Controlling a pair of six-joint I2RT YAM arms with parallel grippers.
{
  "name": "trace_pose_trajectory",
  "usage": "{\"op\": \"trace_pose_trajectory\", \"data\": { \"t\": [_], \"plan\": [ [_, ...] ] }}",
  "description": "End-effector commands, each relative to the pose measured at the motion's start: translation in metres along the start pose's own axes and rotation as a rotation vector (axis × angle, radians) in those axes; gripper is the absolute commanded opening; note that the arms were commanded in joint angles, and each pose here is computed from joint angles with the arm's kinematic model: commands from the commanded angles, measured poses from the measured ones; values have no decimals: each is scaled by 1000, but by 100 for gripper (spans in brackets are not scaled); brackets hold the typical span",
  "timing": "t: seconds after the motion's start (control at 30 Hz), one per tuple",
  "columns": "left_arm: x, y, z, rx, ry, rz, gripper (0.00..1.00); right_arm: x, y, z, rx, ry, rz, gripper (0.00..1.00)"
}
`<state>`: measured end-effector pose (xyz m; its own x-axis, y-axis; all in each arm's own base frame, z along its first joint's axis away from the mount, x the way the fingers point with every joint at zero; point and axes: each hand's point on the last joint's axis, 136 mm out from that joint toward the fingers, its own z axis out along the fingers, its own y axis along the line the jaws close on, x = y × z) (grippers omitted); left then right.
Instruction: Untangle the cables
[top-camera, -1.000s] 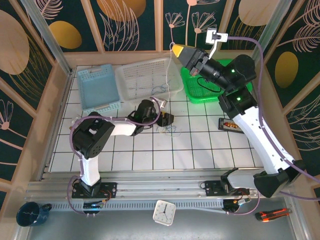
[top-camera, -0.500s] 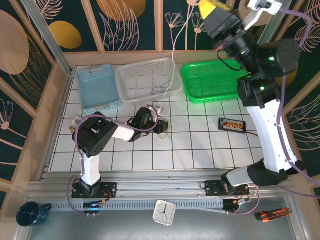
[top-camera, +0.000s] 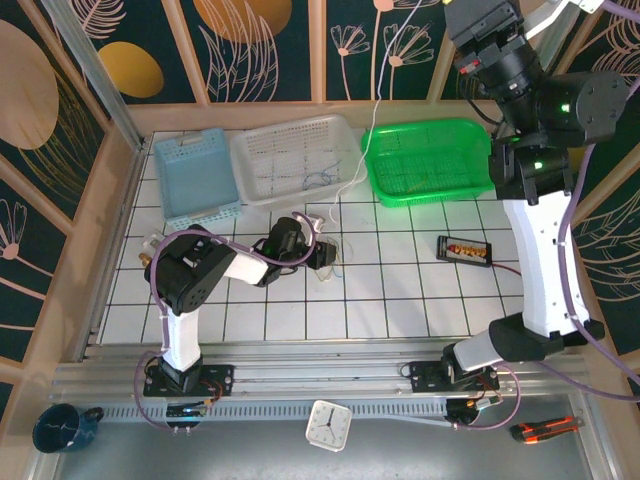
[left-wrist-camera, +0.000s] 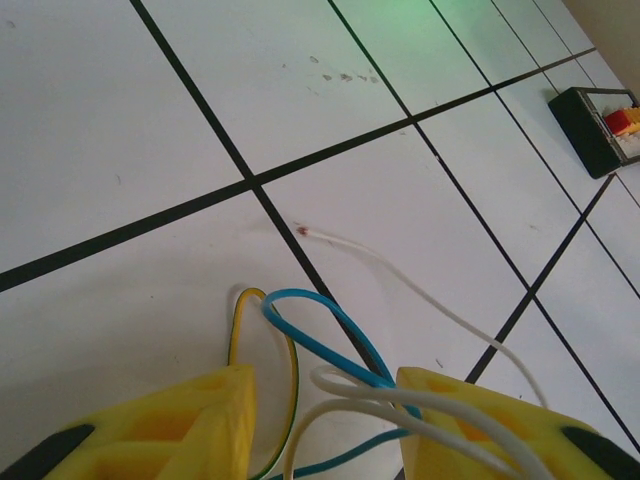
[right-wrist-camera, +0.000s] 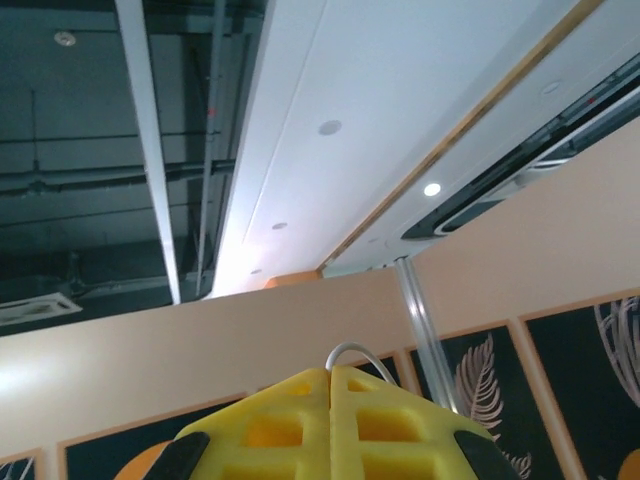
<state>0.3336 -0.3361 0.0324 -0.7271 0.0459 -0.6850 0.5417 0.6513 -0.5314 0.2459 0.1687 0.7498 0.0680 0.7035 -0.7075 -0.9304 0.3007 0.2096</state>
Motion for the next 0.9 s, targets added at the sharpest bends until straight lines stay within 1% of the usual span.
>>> {"op": "trace_pose_trajectory", "data": {
  "t": [0.0, 0.1, 0.17, 0.3, 0.4, 0.5, 0.6, 0.67, 0.77, 0.87],
  "plan": [
    [7, -1, -2, 12, 8, -11, 43, -46, 17, -4, -16, -94, -71, 0],
    [10, 1, -3, 8, 8, -17, 44, -81, 13, -10, -8, -156, -104, 0],
    [13, 3, -3, 4, 11, -20, 45, -97, 7, -19, -11, -192, -98, 0],
    [17, 4, -4, 0, 18, -24, 45, -106, -5, -35, 5, -227, -96, 0],
    [16, 3, -5, 2, 16, -21, 46, -95, -11, -36, -2, -188, -71, 0],
    [11, 0, -6, 9, 12, -18, 52, -77, -25, -40, 3, -139, -30, 0],
    [-3, -10, -9, 31, -9, -17, 60, -60, -35, -48, 30, -99, -17, 0],
    [-15, -21, -13, 56, -28, -19, 68, -49, -41, -56, 53, -84, -10, 0],
    [-36, -37, -21, 94, -59, -18, 78, -35, -48, -66, 73, -63, 13, 0],
    [-58, -55, -33, 127, -92, -6, 85, -18, -55, -75, 85, -43, 52, 0]
  ]
}}
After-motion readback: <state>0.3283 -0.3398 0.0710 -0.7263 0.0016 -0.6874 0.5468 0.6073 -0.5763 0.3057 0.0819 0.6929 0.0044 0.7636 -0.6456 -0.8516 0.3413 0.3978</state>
